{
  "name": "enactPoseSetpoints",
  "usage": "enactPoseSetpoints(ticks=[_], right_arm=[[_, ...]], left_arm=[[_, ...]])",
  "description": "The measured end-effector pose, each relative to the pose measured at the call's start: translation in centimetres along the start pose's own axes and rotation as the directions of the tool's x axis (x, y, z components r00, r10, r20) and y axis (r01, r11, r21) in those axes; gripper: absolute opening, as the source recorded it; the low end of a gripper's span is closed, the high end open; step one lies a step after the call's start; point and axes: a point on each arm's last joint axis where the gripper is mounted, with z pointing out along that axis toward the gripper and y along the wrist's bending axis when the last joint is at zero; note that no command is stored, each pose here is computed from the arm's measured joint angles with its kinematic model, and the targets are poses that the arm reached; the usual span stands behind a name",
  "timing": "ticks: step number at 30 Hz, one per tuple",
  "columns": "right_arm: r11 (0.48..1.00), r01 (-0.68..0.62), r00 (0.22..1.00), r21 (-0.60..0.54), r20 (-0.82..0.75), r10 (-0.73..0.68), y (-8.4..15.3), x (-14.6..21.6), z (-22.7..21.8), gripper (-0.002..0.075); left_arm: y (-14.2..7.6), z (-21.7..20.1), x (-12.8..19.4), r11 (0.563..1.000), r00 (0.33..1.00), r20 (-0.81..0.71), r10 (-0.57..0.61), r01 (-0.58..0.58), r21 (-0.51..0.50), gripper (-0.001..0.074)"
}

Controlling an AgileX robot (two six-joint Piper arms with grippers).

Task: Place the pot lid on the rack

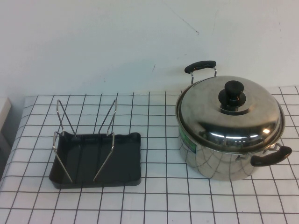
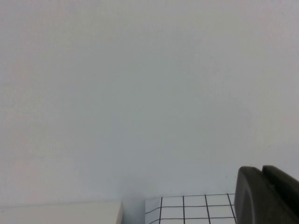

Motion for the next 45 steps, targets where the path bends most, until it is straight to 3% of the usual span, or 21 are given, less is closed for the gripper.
enactPoseSetpoints(ticks=[6,9,12,16,19,21,24,27,31,35,37,40,43,45], right_arm=[[0.988,0.136,0.95,-0.068,-0.273,-0.149,0.2,1.0,3.3,-0.0003],[0.966,0.158,0.9,-0.207,-0.371,-0.227,1.3,2.0,4.8,-0.0003],[0.921,0.1,0.886,-0.375,-0.388,-0.254,3.1,2.8,6.1,-0.0003],[0.792,0.041,0.884,-0.609,-0.347,-0.313,5.8,3.9,7.6,-0.0003],[0.668,0.067,0.909,-0.741,-0.231,-0.347,7.5,4.4,8.8,-0.0003],[0.631,0.078,0.935,-0.772,-0.163,-0.315,8.4,4.5,9.9,-0.0002],[0.646,0.083,0.964,-0.759,-0.104,-0.245,9.1,4.7,11.7,-0.0003],[0.651,0.148,0.956,-0.744,-0.06,-0.286,9.5,5.5,13.3,-0.0002],[0.616,0.187,0.935,-0.765,-0.054,-0.351,10.2,7.2,14.7,-0.0003],[0.582,0.174,0.914,-0.795,-0.088,-0.395,10.9,9.4,15.7,0.0006],[0.565,0.149,0.91,-0.812,-0.112,-0.4,11.2,10.4,16.1,0.0047],[0.539,0.088,0.915,-0.837,-0.146,-0.376,12.0,11.4,17.0,0.0189],[0.545,0.019,0.924,-0.838,-0.194,-0.33,12.5,11.5,18.3,0.0399],[0.563,-0.02,0.927,-0.826,-0.226,-0.299,12.7,11.3,19.5,0.0526]], left_arm=[[0.0,0.1,0.2,1.0,1.0,-0.008,0.025,-0.025,-0.002,-0.0002],[0.0,0.1,0.4,0.999,0.999,-0.004,0.043,-0.043,-0.001,-0.0002],[0.0,0.1,0.5,0.999,0.999,-0.005,0.048,-0.048,0.001,-0.0002],[0.0,0.4,0.6,0.999,0.999,-0.016,0.048,-0.048,0.004,-0.0002],[-0.1,0.7,0.6,0.999,0.999,-0.028,0.046,-0.046,0.007,-0.0002],[-0.1,0.9,0.6,0.999,0.999,-0.027,0.047,-0.046,0.011,-0.0002],[-0.2,1.1,0.6,0.999,0.999,-0.026,0.047,-0.046,0.017,-0.0002],[-0.2,1.2,0.4,0.999,0.999,-0.011,0.048,-0.048,0.023,-0.0002],[-0.3,1.3,0.1,0.999,0.999,0.02,0.041,-0.042,0.03,-0.0002],[-0.3,1.3,0.1,0.997,0.997,0.023,-0.071,0.07,0.036,-0.0002],[-0.4,1.5,0.1,0.99,0.99,0.018,-0.136,0.136,0.042,-0.0002],[-0.5,2.2,0.1,0.976,0.978,0.003,-0.21,0.209,0.055,-0.0002],[-0.9,3.1,-0.4,0.96,0.965,-0.008,-0.263,0.262,0.094,-0.0002],[-1.5,3.9,-1.1,0.963,0.976,-0.008,-0.218,0.217,0.158,-0.0002]])
